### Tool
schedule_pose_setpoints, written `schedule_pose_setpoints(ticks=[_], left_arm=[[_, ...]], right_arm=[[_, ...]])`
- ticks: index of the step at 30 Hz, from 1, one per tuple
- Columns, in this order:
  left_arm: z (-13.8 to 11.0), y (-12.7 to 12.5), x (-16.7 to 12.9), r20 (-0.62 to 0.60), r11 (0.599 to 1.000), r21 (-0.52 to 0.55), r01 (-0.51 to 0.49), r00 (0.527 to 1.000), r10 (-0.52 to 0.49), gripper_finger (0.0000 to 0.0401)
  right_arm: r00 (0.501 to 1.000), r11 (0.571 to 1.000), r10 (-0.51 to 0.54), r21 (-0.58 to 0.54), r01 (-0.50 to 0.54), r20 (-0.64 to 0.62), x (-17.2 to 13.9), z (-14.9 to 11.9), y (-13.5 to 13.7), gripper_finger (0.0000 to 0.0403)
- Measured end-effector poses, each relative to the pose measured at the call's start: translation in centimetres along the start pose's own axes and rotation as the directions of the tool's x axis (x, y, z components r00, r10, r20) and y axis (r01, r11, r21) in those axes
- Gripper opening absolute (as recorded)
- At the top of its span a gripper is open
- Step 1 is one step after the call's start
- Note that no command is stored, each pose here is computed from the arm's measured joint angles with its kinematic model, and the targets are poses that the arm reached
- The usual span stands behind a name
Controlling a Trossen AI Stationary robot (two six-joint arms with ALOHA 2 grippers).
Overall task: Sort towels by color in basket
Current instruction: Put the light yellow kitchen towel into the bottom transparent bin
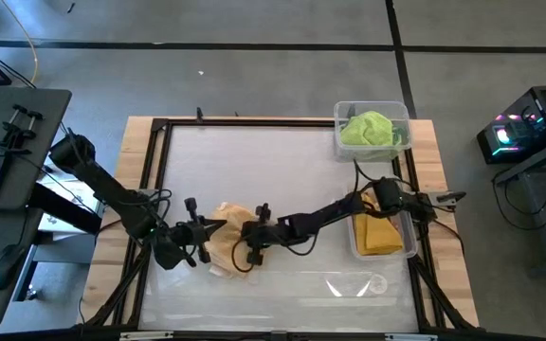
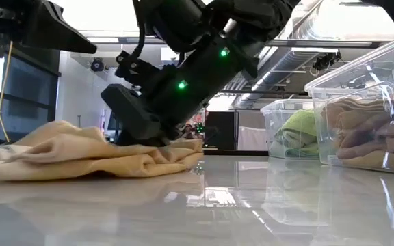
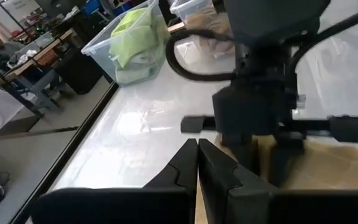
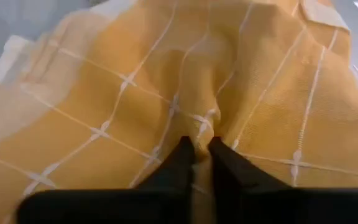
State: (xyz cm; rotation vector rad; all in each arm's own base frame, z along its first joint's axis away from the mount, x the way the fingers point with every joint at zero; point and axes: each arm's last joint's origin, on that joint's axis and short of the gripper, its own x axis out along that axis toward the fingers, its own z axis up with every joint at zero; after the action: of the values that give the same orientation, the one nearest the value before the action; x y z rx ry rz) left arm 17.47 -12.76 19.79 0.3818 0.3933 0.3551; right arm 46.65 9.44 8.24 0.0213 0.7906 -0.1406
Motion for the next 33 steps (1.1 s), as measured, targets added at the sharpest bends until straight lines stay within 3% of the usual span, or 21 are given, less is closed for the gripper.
schedule_pose_setpoints(ticks=[2,8,13,17,20,24,30,33], left_arm=[[0.0,0.0,0.0,0.000,1.000,0.000,0.001,1.000,-0.001,0.0000],[-0.2,0.0,-0.1,-0.008,1.000,0.019,0.000,1.000,0.000,0.0000],[-0.2,0.0,-0.1,-0.012,1.000,0.016,-0.002,1.000,0.002,0.0000],[-0.2,0.0,-0.1,-0.012,1.000,0.017,-0.003,1.000,0.003,0.0000],[-0.2,0.0,-0.1,-0.012,1.000,0.016,-0.003,1.000,0.003,0.0000],[-0.2,0.0,-0.1,-0.010,1.000,0.014,-0.003,1.000,0.003,0.0000],[-0.2,0.0,-0.1,-0.009,1.000,0.011,-0.003,1.000,0.003,0.0000],[-0.2,0.0,-0.1,-0.009,1.000,0.011,-0.004,1.000,0.004,0.0000]], right_arm=[[0.999,1.000,-0.030,-0.005,0.030,-0.027,-0.8,0.1,0.1,0.0020],[0.983,0.981,-0.172,-0.103,0.165,-0.065,-7.0,1.0,2.5,0.0032],[0.968,0.971,-0.211,-0.083,0.223,0.134,-17.4,4.4,5.5,0.0014],[0.908,0.959,-0.256,-0.027,0.281,0.333,-27.1,5.7,6.6,0.0021],[0.861,0.950,-0.306,0.078,0.301,0.406,-34.2,5.3,5.2,0.0015],[0.868,0.937,-0.339,0.209,0.279,0.362,-40.1,2.6,1.7,0.0012],[0.912,0.872,-0.374,0.397,0.285,0.166,-44.6,-1.6,-3.4,0.0012],[0.948,0.866,-0.294,0.454,0.210,0.124,-45.4,-2.3,-4.4,0.0012]])
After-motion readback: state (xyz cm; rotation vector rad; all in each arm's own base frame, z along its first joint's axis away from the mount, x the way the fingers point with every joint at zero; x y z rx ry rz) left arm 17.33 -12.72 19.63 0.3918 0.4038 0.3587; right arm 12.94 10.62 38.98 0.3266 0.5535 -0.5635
